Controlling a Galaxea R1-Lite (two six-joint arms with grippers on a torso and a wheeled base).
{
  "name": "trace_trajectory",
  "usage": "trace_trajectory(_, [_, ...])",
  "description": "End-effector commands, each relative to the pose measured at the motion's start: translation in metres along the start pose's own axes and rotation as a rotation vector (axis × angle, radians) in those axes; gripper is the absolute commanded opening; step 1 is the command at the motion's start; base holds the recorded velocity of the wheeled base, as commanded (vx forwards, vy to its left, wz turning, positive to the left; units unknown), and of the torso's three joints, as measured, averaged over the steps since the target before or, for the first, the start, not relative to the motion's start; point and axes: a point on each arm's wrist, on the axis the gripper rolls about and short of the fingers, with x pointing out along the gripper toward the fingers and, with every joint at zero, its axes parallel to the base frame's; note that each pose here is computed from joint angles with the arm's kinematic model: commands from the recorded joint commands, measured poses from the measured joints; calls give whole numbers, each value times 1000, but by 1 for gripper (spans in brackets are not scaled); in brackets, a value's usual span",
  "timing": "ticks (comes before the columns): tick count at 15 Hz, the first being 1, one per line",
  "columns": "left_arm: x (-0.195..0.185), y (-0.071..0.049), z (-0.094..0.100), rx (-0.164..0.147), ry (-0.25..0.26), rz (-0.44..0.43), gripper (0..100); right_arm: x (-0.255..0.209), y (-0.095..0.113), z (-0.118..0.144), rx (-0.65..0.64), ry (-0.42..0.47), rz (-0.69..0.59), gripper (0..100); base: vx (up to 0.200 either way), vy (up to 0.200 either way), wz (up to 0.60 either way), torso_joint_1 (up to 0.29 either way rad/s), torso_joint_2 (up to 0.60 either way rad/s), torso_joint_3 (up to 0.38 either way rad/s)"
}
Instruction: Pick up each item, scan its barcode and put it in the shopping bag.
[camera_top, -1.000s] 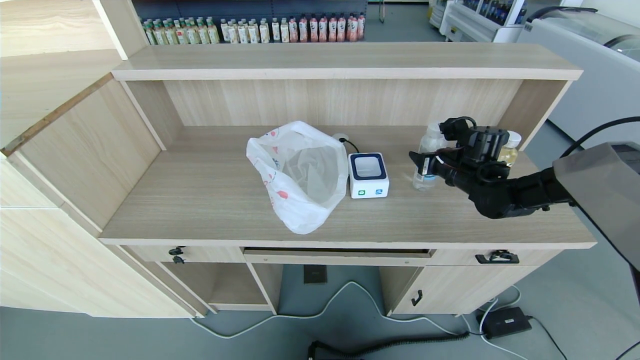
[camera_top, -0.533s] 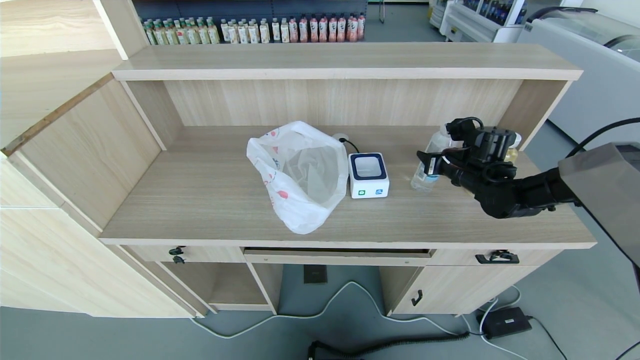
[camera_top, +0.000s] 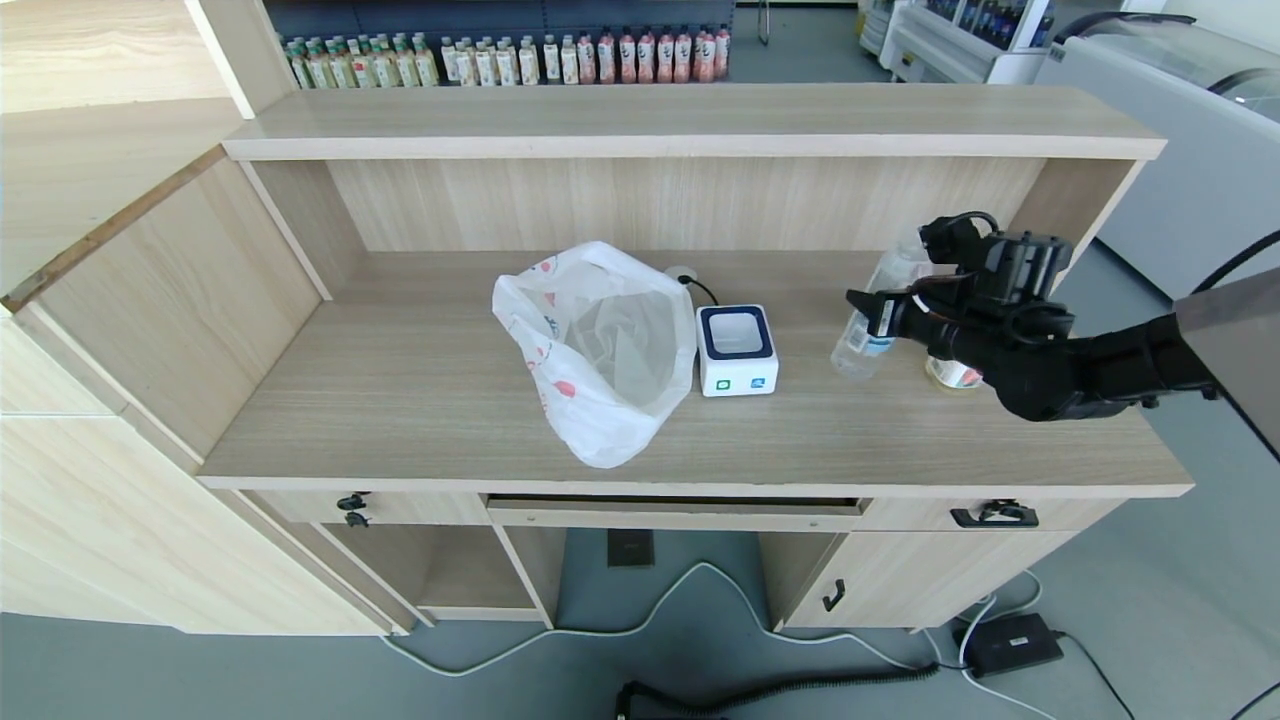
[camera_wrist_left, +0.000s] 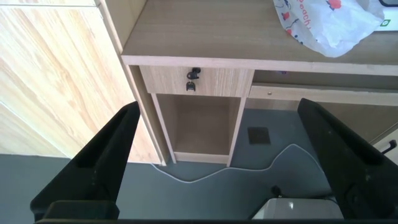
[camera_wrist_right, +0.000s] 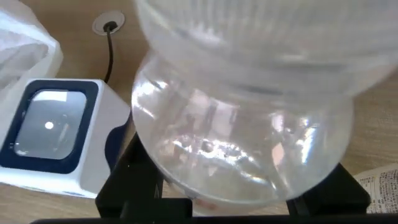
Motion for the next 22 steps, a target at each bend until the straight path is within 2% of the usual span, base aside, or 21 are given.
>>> trace_trajectory(1, [0, 0, 0, 0, 0, 1, 100, -50, 13, 71, 124, -37, 125, 0, 0, 0, 0, 0, 0, 0])
trace_trajectory(2, [0, 0, 0, 0, 0, 1, 100, -80, 21, 112, 263, 5, 255, 0, 0, 0, 0, 0, 0, 0])
trace_trajectory(4, [0, 0, 0, 0, 0, 1, 100, -128, 33, 163, 348, 24, 501, 0, 0, 0, 0, 0, 0, 0])
trace_trajectory(6, [0, 0, 0, 0, 0, 1, 100, -162, 41, 188, 332, 16, 725, 0, 0, 0, 0, 0, 0, 0])
trace_trajectory(7, [0, 0, 0, 0, 0, 1, 100, -174, 44, 194, 334, 23, 797, 0, 0, 0, 0, 0, 0, 0])
trace_trajectory(10, [0, 0, 0, 0, 0, 1, 100, -193, 57, 195, 331, 67, 938, 0, 0, 0, 0, 0, 0, 0])
trace_trajectory(12, [0, 0, 0, 0, 0, 1, 100, -214, 72, 181, 335, 139, 1074, 0, 0, 0, 0, 0, 0, 0])
trace_trajectory(14, [0, 0, 0, 0, 0, 1, 100, -232, 83, 176, 329, 171, 1164, 0, 0, 0, 0, 0, 0, 0])
trace_trajectory(19, [0, 0, 0, 0, 0, 1, 100, -262, 111, 172, 314, 206, 1322, 0, 0, 0, 0, 0, 0, 0])
trace_trajectory(22, [0, 0, 0, 0, 0, 1, 100, -274, 115, 159, 328, 238, 1341, 0, 0, 0, 0, 0, 0, 0])
